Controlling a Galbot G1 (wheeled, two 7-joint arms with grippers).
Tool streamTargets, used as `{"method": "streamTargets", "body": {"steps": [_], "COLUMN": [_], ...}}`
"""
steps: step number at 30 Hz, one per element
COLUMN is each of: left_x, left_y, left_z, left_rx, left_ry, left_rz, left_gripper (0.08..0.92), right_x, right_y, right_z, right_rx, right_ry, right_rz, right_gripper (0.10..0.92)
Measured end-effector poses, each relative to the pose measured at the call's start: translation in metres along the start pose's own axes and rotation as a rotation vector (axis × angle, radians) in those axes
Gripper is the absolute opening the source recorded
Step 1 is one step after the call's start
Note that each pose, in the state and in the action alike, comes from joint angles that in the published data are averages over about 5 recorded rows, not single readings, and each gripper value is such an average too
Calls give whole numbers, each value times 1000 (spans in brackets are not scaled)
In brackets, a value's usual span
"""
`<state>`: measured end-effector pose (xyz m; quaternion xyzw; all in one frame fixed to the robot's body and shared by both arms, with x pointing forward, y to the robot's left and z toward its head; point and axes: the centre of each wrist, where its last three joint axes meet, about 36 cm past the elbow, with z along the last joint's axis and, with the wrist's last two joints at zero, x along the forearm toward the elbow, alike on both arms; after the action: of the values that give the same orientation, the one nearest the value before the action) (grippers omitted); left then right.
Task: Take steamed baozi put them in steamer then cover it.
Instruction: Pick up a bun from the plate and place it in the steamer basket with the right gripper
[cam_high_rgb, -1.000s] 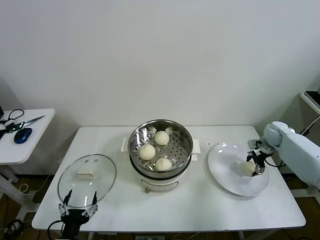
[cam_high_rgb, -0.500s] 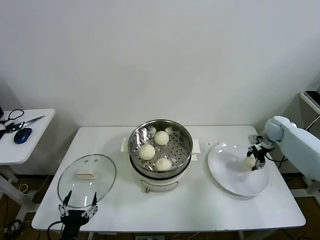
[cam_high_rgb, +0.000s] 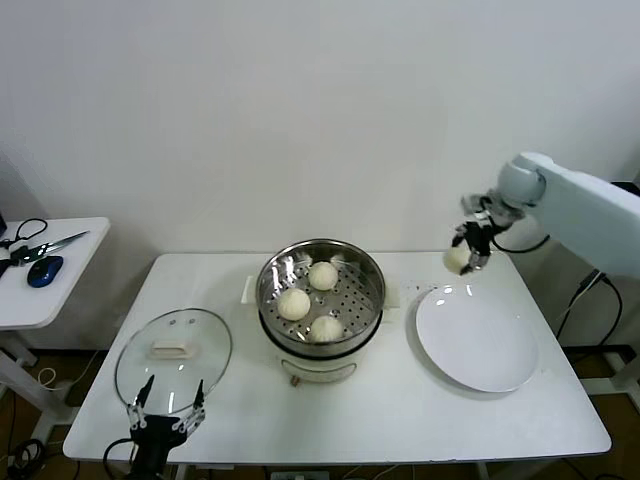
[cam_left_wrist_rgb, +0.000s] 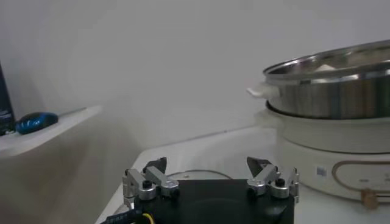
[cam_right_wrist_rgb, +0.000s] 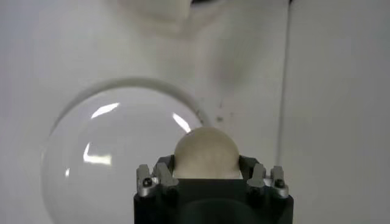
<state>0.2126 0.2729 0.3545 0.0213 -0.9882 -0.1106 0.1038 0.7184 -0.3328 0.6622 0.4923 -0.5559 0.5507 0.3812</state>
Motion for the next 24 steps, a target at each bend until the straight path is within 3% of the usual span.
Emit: {"method": "streamTargets", "body": {"steps": [10,24], "left_x": [-2,-3], "left_y": [-5,-2], "left_z": [-7,-3], "left_rx": [-5,-2], "left_ry": [-28,-28], "left_rz": [39,51], "left_gripper": [823,823], "right_x": [35,-4], "right_y": [-22,-11], "right_z": [-114,-214], "right_rx": [53,95], "right_ry": [-66,-61], "right_rz": [-8,-94], "right_gripper": [687,687]}}
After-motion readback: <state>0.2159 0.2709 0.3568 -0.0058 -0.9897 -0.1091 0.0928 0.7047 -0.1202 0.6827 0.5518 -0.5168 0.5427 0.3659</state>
